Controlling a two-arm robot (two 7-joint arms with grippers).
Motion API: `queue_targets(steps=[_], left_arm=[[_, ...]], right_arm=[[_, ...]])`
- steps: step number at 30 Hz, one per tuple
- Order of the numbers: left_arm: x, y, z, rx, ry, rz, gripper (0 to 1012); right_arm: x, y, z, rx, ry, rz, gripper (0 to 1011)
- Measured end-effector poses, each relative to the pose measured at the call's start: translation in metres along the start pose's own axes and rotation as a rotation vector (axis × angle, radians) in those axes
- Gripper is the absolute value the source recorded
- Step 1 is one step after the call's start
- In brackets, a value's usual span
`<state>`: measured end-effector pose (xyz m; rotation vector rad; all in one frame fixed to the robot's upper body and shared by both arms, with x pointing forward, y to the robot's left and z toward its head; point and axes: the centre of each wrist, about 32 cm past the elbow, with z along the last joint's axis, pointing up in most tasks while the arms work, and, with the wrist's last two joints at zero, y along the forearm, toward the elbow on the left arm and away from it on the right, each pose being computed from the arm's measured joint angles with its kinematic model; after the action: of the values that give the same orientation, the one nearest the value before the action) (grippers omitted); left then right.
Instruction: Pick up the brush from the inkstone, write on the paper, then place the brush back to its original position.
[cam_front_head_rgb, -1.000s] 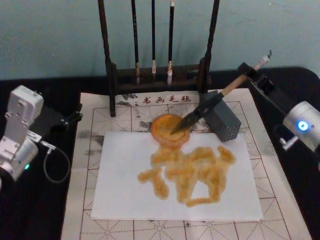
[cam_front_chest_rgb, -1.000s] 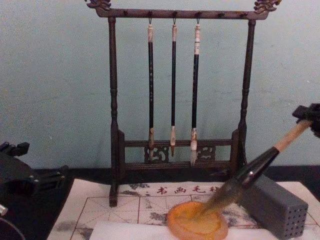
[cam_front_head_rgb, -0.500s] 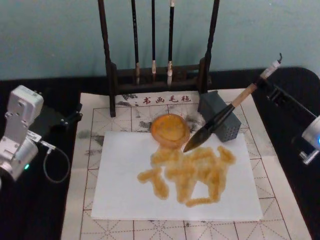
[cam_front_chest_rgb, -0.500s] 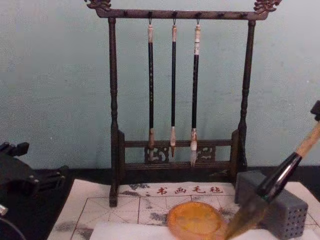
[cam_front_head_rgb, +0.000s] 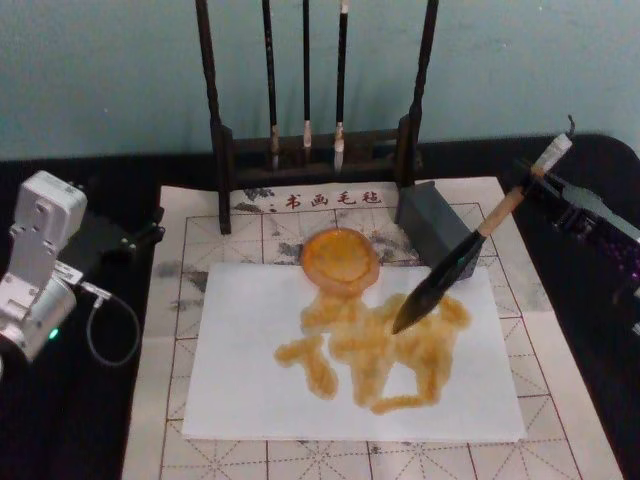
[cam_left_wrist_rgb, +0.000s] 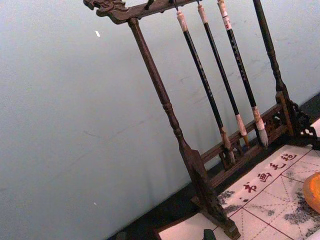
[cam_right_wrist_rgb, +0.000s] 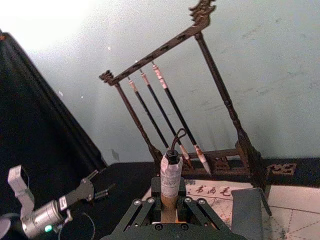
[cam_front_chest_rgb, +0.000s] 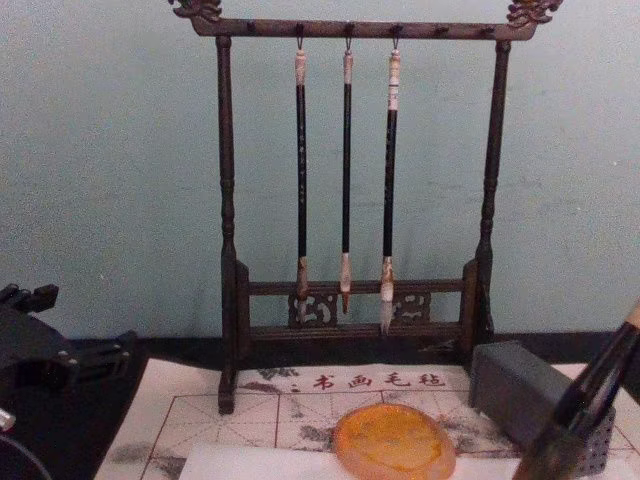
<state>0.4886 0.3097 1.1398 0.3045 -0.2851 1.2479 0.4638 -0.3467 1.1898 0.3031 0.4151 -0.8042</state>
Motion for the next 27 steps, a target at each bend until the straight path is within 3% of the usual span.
queue_targets(steps=[12, 18, 27], left_arm=[[0.0000, 0.0000, 0.0000, 0.000, 0.000, 0.000, 1001], [0.0000, 0.0000, 0.0000, 0.000, 0.000, 0.000, 1001], [0.0000, 0.0000, 0.0000, 0.000, 0.000, 0.000, 1001]], right_arm=[[0.004, -0.015, 0.003, -0.027, -0.147, 0.026, 187], [0.003, -0.021, 0.004, -0.025, -0.236, 0.001, 187], [0.002, -0.031, 0.009, -0.002, -0.312, -0.038, 186]])
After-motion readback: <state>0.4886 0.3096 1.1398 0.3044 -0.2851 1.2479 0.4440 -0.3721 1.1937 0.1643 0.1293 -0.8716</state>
